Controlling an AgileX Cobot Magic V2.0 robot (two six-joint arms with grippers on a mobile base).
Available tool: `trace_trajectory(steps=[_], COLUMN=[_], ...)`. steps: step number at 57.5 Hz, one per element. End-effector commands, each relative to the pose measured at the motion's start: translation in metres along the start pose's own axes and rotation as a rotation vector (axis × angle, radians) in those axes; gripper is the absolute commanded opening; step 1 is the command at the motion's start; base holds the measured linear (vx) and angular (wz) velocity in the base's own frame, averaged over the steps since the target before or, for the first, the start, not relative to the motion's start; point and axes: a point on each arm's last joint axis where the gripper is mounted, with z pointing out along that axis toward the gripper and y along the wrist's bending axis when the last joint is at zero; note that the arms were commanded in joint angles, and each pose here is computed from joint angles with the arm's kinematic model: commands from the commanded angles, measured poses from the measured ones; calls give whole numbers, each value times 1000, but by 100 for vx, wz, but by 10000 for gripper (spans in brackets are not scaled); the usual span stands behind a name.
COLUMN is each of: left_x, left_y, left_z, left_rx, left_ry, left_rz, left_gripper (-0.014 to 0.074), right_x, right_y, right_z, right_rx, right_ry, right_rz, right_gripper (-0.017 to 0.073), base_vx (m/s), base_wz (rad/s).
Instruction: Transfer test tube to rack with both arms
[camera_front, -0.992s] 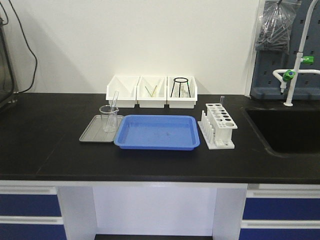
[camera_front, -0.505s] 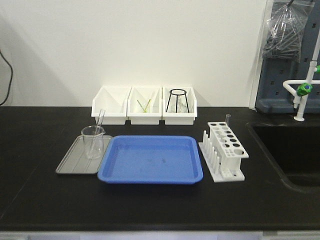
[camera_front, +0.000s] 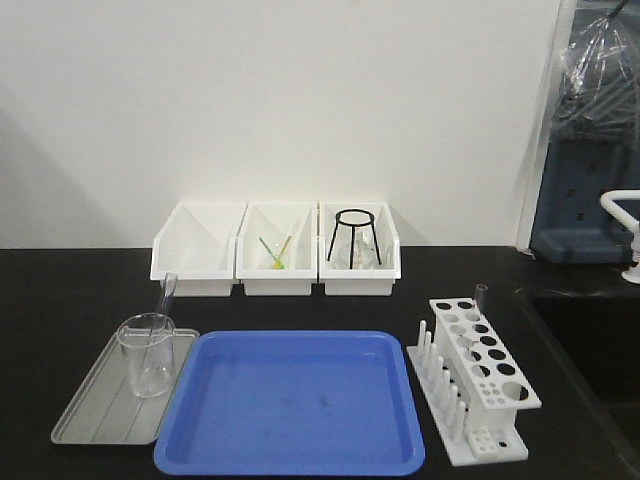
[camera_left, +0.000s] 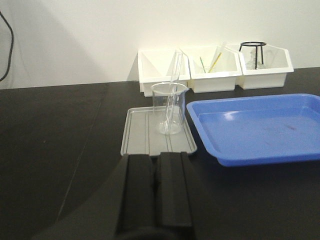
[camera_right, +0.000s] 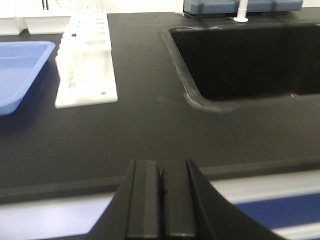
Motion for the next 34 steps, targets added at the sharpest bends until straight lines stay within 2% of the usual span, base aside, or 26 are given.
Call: trace_trajectory(steps=[1, 34], left_x=[-18, -18], left_y=[0, 0], left_z=[-3, -3], left_rx=[0, 0], left_ry=[-124, -124], left_rz=[-12, -12], left_gripper=[-4, -4], right_x=[-1, -1], right_y=[-1, -1], right_z=[1, 1], right_rx=[7, 7], right_ry=[-65, -65], right_rz=[-7, -7], right_gripper=[-8, -8], base_vx=[34, 24], base_wz=[0, -3])
